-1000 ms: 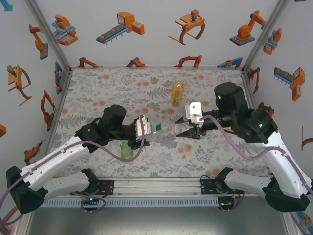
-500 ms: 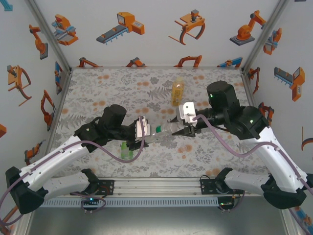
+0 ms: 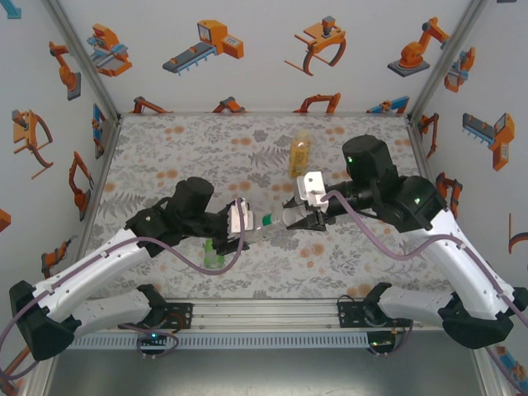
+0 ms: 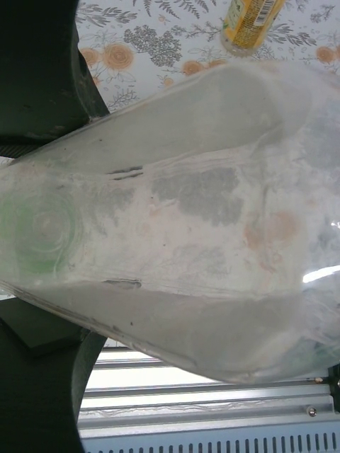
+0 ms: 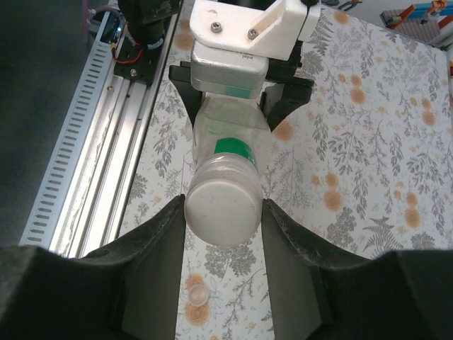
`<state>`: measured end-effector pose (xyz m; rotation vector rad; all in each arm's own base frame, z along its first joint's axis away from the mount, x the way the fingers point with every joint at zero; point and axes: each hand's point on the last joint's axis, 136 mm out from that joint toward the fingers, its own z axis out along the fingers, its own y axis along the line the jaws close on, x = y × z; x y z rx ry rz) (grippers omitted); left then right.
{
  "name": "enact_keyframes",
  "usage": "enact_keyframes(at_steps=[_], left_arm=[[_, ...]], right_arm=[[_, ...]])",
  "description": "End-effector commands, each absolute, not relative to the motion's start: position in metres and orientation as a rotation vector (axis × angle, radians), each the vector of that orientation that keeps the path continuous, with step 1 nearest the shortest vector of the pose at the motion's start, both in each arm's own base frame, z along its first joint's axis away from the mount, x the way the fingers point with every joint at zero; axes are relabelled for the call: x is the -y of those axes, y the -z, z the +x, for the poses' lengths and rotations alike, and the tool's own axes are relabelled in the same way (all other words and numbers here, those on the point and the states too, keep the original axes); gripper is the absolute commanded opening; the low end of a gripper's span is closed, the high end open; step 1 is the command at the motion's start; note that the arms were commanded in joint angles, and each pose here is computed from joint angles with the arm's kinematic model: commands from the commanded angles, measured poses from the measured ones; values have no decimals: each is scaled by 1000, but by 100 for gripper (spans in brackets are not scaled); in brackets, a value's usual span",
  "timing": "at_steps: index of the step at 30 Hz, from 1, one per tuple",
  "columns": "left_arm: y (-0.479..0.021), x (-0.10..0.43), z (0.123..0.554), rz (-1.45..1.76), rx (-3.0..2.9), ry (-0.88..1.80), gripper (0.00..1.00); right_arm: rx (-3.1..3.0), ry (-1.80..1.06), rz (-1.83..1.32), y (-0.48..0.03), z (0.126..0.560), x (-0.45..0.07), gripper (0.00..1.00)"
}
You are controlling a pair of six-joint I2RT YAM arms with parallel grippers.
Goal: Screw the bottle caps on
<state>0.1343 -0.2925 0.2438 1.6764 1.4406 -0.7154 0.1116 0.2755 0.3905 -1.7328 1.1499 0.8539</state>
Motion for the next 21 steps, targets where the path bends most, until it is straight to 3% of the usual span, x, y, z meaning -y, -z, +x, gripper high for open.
enact_keyframes(at_steps=[1,21], left_arm=[[-264,298,123,1695,-1326,764,0],[-279,300,111,1681,-1262,812,0]], right_arm=[[-1083,-874,-1748,-398,106,-279,0],[-1075,-871,-1775,-392,93,-268,0]])
